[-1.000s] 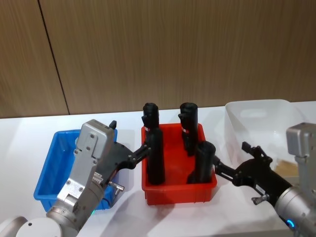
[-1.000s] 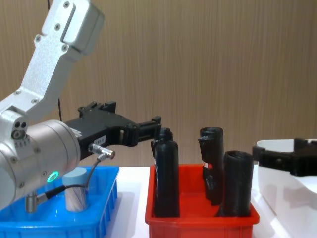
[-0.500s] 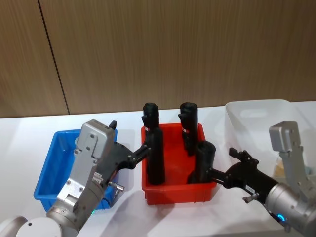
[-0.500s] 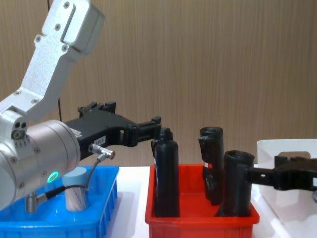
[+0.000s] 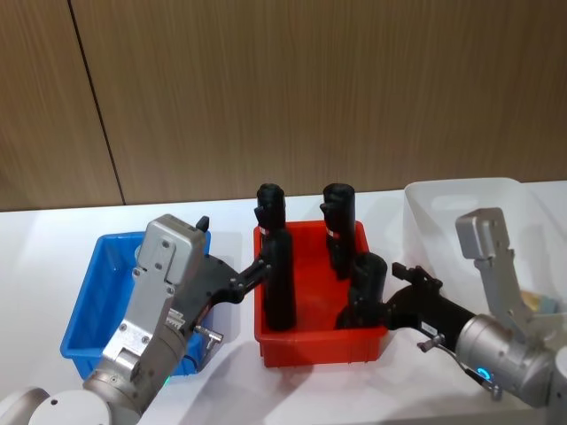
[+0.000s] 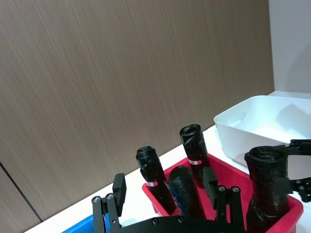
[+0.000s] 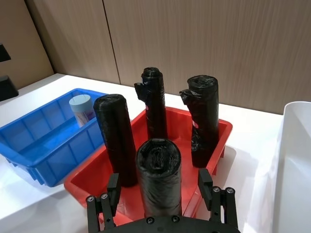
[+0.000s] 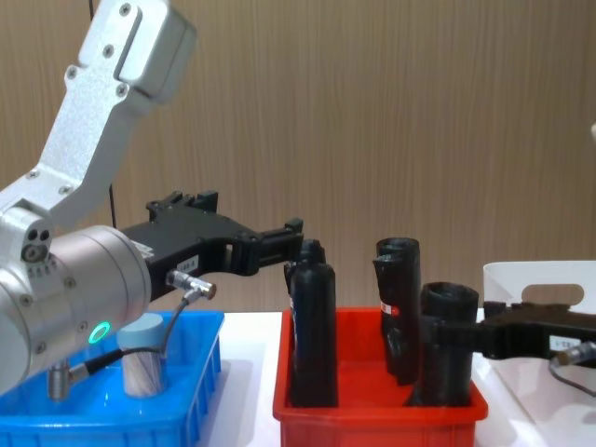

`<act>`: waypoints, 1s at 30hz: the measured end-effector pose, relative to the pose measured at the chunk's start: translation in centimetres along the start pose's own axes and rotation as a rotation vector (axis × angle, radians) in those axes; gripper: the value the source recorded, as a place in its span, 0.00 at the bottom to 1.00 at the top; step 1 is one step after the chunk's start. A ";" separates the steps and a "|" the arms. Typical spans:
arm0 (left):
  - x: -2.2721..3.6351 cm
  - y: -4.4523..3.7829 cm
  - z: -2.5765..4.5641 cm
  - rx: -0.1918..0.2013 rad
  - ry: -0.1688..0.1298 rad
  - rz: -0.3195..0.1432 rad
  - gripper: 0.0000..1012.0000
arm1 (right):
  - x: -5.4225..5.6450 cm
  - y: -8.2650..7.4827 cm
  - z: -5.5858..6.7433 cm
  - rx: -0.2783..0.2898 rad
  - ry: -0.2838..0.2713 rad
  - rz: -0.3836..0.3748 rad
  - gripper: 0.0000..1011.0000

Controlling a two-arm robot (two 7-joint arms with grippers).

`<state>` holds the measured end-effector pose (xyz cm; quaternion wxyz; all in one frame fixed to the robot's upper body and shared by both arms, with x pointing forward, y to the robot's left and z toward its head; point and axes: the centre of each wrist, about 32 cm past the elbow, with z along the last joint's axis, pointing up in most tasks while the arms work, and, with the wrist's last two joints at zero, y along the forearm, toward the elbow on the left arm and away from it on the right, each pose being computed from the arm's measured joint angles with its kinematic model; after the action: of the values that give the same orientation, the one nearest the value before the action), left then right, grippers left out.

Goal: Pick the cotton swabs from the blue box and place them into the white box.

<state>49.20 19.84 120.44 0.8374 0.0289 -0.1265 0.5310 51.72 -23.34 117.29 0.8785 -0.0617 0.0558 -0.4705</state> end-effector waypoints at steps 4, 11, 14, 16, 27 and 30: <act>0.00 0.00 0.00 0.000 0.000 0.000 0.99 | 0.2 0.6 0.0 -0.007 0.001 0.004 0.99; 0.00 0.00 0.00 0.000 0.000 0.000 0.99 | 0.5 1.5 0.0 -0.018 0.004 0.006 0.85; 0.00 0.00 0.00 0.000 0.000 0.000 0.99 | 0.6 1.8 0.0 -0.021 0.005 0.008 0.76; 0.00 0.00 0.00 0.000 0.000 0.000 0.99 | 0.6 2.0 0.0 -0.022 0.005 0.010 0.72; 0.00 0.00 0.00 0.000 0.000 0.000 0.99 | 0.5 2.4 0.2 -0.018 0.003 0.015 0.43; 0.00 0.00 0.00 0.000 0.000 0.000 0.99 | 0.3 2.4 0.7 -0.005 0.001 0.016 0.41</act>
<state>49.20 19.84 120.44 0.8374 0.0289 -0.1265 0.5310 53.94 -22.27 117.56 0.8820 -0.0635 0.0579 -0.4634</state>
